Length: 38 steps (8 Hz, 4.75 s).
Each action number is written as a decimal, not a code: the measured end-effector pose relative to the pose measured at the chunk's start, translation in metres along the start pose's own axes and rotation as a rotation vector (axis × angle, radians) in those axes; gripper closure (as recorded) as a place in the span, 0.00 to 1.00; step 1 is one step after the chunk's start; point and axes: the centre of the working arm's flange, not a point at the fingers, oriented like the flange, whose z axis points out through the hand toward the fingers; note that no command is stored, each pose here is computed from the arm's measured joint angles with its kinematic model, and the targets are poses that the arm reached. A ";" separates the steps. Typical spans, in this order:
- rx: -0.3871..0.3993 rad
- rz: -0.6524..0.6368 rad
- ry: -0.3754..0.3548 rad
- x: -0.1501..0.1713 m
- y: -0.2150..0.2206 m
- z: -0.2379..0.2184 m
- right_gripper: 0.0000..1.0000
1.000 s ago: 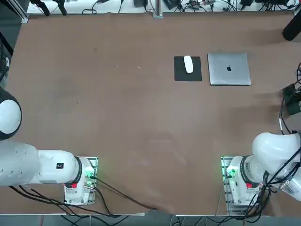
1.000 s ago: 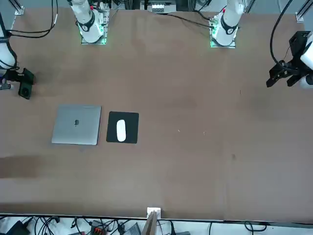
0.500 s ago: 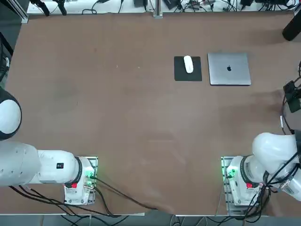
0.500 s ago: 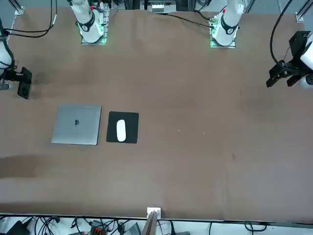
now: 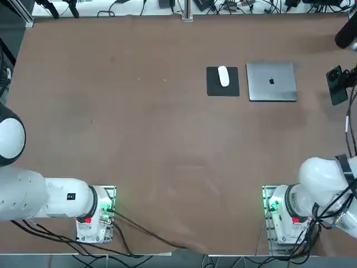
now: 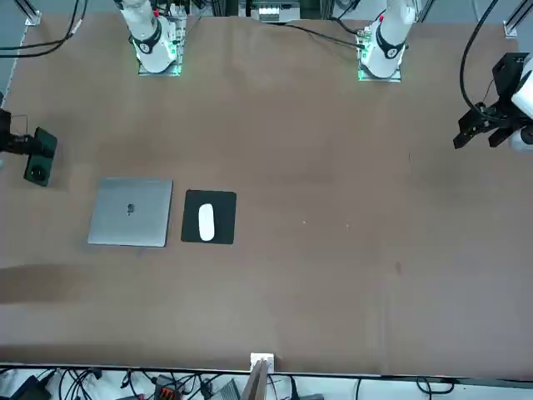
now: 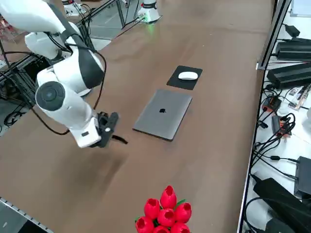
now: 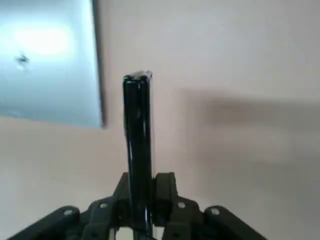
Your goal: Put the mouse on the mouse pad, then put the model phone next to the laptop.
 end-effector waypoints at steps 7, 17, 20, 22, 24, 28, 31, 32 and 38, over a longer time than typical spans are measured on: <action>0.194 -0.091 -0.026 0.083 -0.003 0.090 0.84; 0.188 -0.132 -0.069 0.090 0.001 0.119 0.71; 0.121 -0.150 -0.047 0.096 0.010 0.096 0.21; -0.022 -0.183 -0.063 0.096 0.031 0.070 0.00; -0.169 -0.199 -0.059 0.087 0.048 0.014 0.00; -0.184 -0.194 -0.116 0.085 -0.066 -0.089 0.00; -0.213 -0.066 -0.124 0.111 -0.212 -0.109 0.00; -0.224 -0.017 -0.100 0.117 -0.257 -0.113 0.00; -0.259 0.036 -0.050 0.095 -0.428 -0.162 0.00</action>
